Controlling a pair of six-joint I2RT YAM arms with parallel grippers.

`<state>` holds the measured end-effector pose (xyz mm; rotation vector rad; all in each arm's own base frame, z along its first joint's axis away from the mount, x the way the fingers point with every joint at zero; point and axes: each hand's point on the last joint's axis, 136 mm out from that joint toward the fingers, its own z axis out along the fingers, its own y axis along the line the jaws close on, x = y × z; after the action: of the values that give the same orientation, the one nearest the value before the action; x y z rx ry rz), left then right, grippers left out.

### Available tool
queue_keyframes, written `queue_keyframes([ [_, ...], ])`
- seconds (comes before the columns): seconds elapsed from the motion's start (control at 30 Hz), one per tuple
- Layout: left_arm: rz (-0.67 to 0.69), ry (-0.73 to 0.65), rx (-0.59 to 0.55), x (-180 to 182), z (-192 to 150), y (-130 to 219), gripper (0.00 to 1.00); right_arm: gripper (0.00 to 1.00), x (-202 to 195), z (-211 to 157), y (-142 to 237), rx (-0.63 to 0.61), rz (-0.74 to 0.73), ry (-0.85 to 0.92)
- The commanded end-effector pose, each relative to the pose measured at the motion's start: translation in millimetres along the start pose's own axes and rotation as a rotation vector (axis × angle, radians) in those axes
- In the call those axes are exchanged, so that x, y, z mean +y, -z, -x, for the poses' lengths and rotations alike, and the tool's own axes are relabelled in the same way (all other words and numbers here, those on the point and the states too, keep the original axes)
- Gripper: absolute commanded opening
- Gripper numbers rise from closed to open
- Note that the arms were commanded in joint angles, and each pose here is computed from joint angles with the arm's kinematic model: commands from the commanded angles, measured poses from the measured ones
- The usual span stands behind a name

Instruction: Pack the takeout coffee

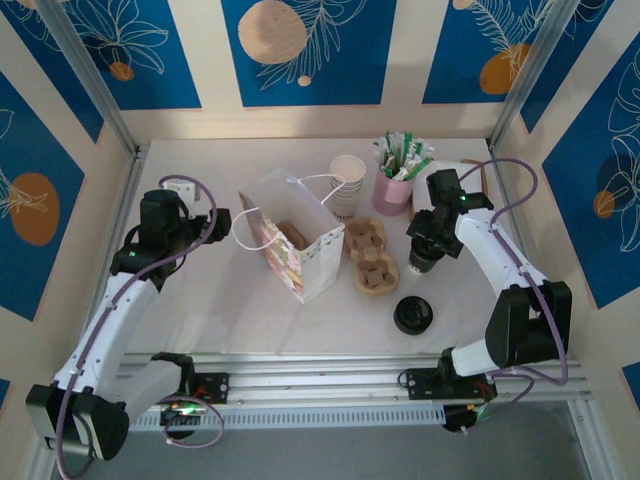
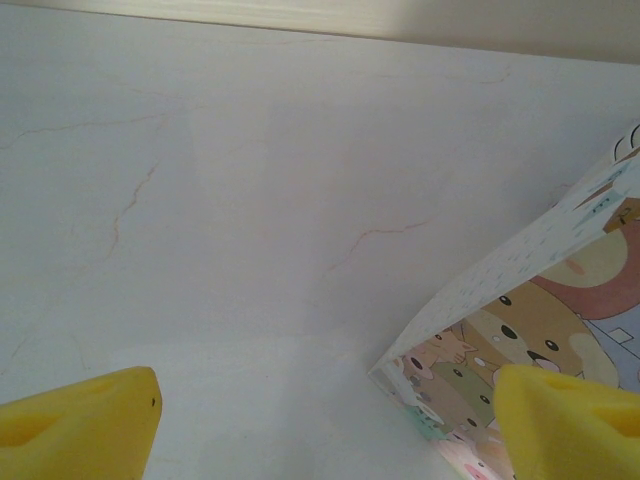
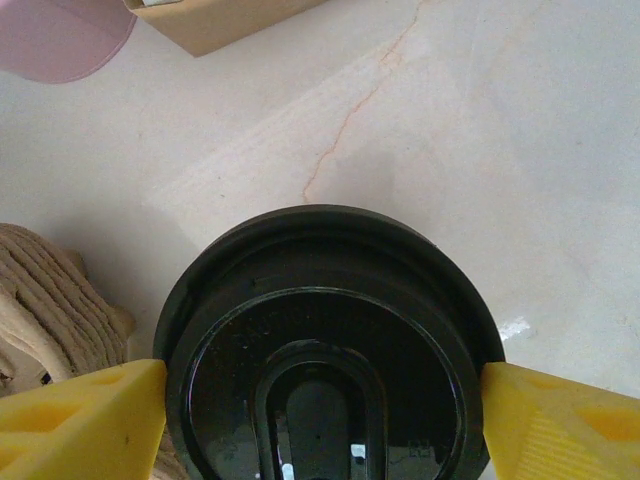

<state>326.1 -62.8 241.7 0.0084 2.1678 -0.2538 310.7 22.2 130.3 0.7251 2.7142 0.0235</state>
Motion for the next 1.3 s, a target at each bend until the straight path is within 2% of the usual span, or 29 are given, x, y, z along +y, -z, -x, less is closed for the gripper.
queue_keyframes([
  [0.0, 0.011, -0.003, -0.001, 3.2, 0.3, -1.3, 0.86, 0.81, -3.8, -12.2, -6.3, 0.045, -0.024, 0.015],
  [0.3, 0.018, -0.004, -0.005, 4.6, 1.1, -1.3, 0.86, 0.77, -13.2, -19.9, -16.5, 0.072, -0.083, 0.036],
  [0.43, 0.019, -0.006, 0.001, 4.8, -0.2, -2.2, 0.86, 0.69, -8.5, -9.5, 5.2, 0.034, -0.044, 0.041],
  [0.53, 0.023, -0.006, -0.005, 5.4, 1.0, -1.7, 0.86, 0.66, 6.6, 1.8, 40.5, -0.027, 0.054, 0.088],
  [0.73, 0.033, -0.008, 0.002, 7.2, 0.2, -3.3, 0.86, 0.65, 42.8, 4.8, 131.0, -0.171, 0.235, 0.288],
  [1.0, 0.104, 0.021, -0.004, 19.3, 3.1, -2.2, 0.86, 0.65, 113.0, -27.3, 259.1, -0.429, 0.494, 0.643],
  [1.1, 0.141, 0.057, -0.011, 25.7, 9.0, -3.4, 0.86, 0.65, 141.8, -41.6, 289.0, -0.469, 0.578, 0.738],
  [1.27, 0.124, 0.151, 0.016, 29.7, 26.9, -10.5, 0.85, 0.65, 191.0, -68.9, 316.0, -0.527, 0.642, 0.939],
])
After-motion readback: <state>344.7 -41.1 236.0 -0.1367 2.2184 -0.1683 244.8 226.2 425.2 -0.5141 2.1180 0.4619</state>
